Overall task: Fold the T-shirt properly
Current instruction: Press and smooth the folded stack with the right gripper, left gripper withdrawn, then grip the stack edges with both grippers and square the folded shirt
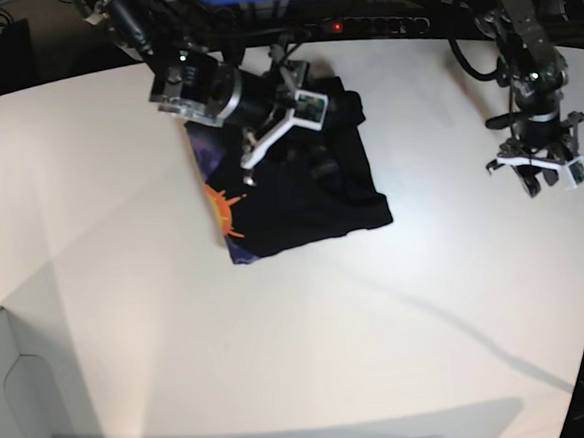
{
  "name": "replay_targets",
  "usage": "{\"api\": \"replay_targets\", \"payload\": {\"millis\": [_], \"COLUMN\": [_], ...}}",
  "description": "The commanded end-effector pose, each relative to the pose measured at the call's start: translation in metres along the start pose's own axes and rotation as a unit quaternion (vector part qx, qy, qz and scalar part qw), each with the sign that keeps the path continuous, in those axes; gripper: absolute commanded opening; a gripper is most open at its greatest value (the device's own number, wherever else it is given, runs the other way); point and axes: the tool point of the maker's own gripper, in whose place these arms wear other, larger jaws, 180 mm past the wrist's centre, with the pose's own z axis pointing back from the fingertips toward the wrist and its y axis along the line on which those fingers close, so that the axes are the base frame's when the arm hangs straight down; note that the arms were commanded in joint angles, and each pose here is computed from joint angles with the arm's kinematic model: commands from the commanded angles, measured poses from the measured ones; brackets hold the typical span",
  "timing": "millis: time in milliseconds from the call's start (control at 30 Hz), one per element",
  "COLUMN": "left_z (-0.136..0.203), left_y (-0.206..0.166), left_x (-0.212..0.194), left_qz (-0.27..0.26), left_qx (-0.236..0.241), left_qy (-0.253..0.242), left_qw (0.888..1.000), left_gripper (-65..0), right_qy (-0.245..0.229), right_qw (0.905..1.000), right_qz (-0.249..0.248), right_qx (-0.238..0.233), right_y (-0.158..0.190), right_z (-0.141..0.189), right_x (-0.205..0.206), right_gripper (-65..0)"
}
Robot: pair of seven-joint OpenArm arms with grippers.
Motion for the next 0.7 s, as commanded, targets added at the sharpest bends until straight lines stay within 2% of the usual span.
{"api": "replay_targets", "payload": {"millis": [0,100,167,300,467,567,667], "left_z": [0.003,0.006,0.008,0.010,0.012,0.012,0.014], "left_y": [0.008,0.028,0.036,0.046,0.050,0.050,0.052], "left_x": [0.017,0.024,0.027,0.031,0.028,0.028,0.021], "left_qz": [-0.008,-0.001,0.002,0.007,0.005,0.006,0.002], "left_qx": [0.009,0.034,0.045,0.058,0.063,0.063,0.064], "left_qy": [-0.029,-0.038,-0.042,-0.048,-0.045,-0.044,-0.035], "left_qw": [1.000,0.999,0.998,0.997,0.997,0.997,0.997], "left_gripper": [-43.3,-43.3,-43.3,-43.3,-43.3,-43.3,-43.3], "right_qy": [-0.016,-0.003,0.007,0.031,0.033,0.024,0.011], "right_qw": [0.9997,0.9990,0.9989,0.9981,0.9951,0.9947,0.9958], "right_qz": [-0.006,-0.025,-0.033,-0.051,-0.037,-0.029,-0.021], "right_qx": [-0.015,-0.037,-0.032,0.015,0.085,0.096,0.088], "right_y": [-0.010,-0.026,-0.024,0.006,0.055,0.063,0.058], "right_z": [0.002,0.004,0.000,-0.017,-0.032,-0.033,-0.029], "right_x": [0.007,-0.005,-0.013,-0.031,-0.027,-0.019,-0.009], "right_gripper": [-29.7,-29.7,-29.7,-29.8,-29.8,-29.8,-29.8]}}
